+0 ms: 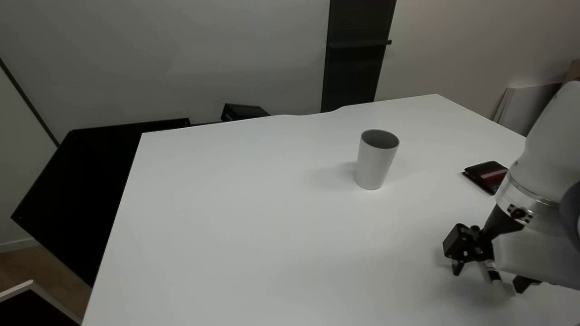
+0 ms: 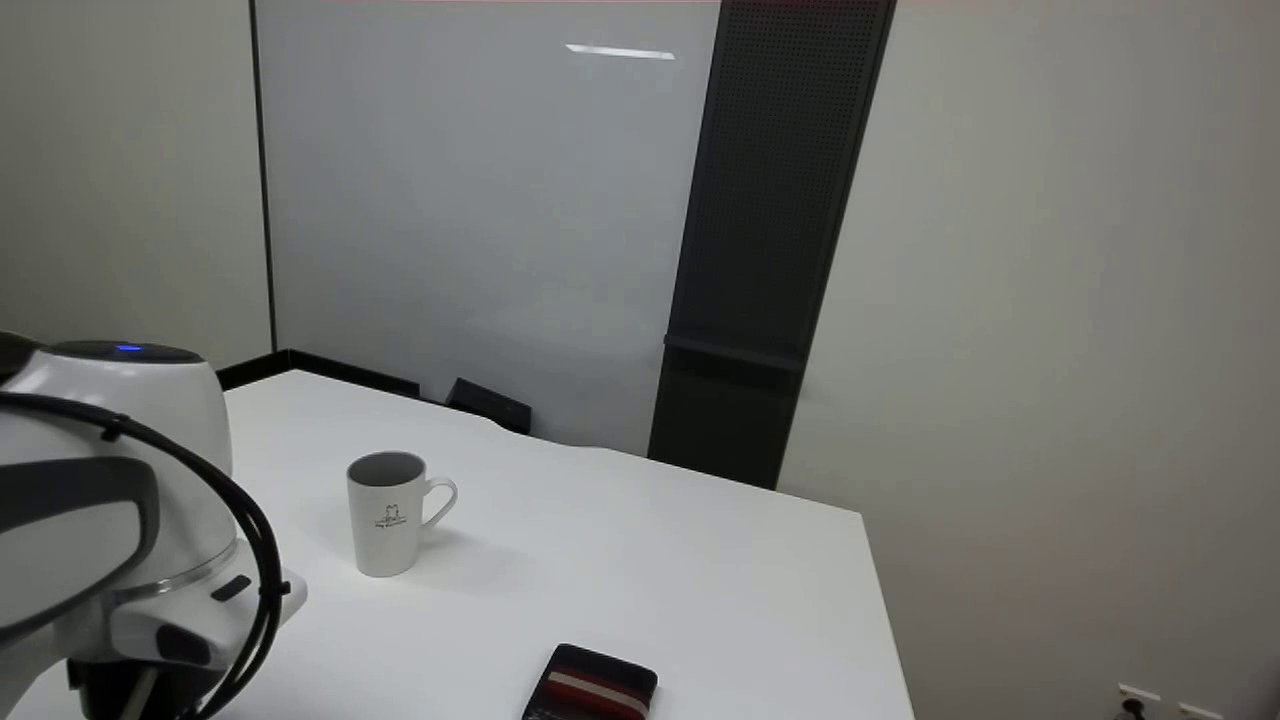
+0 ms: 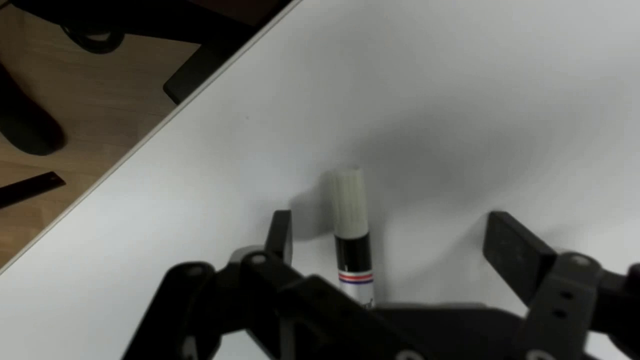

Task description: Put the marker in the white mug

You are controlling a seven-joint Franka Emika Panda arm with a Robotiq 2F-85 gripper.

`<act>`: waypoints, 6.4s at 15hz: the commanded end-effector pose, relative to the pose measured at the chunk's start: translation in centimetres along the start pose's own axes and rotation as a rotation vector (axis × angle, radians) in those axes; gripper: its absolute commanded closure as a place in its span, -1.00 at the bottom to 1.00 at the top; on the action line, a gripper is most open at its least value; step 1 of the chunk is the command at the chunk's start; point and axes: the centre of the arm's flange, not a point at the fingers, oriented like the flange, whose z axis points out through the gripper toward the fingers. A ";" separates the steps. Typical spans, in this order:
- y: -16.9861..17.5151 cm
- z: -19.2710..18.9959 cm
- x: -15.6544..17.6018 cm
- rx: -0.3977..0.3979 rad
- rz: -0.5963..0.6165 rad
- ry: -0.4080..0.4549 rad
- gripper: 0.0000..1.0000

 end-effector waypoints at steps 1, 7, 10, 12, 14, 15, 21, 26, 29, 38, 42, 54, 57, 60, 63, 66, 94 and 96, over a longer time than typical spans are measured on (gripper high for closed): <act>0.2 0.6 -0.2 0.024 0.004 0.012 -0.36; 0.3 0.2 0.6 0.018 0.048 0.027 0.36; 0.3 -0.4 1.3 -0.008 0.048 0.016 0.74; 0.0 -1.3 2.1 -0.034 0.043 0.005 0.84; -0.3 -2.9 3.1 -0.035 0.054 0.010 0.84; -0.5 -3.7 3.6 -0.031 0.060 0.014 0.84; -2.6 -9.7 6.6 -0.021 0.023 -0.062 0.84; -4.1 -16.0 9.3 0.028 0.155 -0.229 0.84; -3.6 -19.7 9.8 0.104 0.243 -0.362 0.84; -0.1 -22.0 14.2 0.471 0.540 -0.635 0.84; -1.0 -22.8 16.0 0.602 0.619 -0.696 0.84; -8.3 -21.9 21.8 0.726 0.646 -0.838 0.84; -9.4 -21.0 22.6 0.729 0.645 -0.847 0.84; -10.1 -19.1 22.4 0.719 0.661 -0.884 0.84; -10.6 -16.8 21.8 0.697 0.671 -0.904 0.84; -10.9 -15.1 21.5 0.684 0.678 -0.907 0.84; -12.8 -20.6 13.0 0.583 0.357 -0.333 -1.00; -12.2 -21.4 11.3 0.502 0.242 -0.304 -1.00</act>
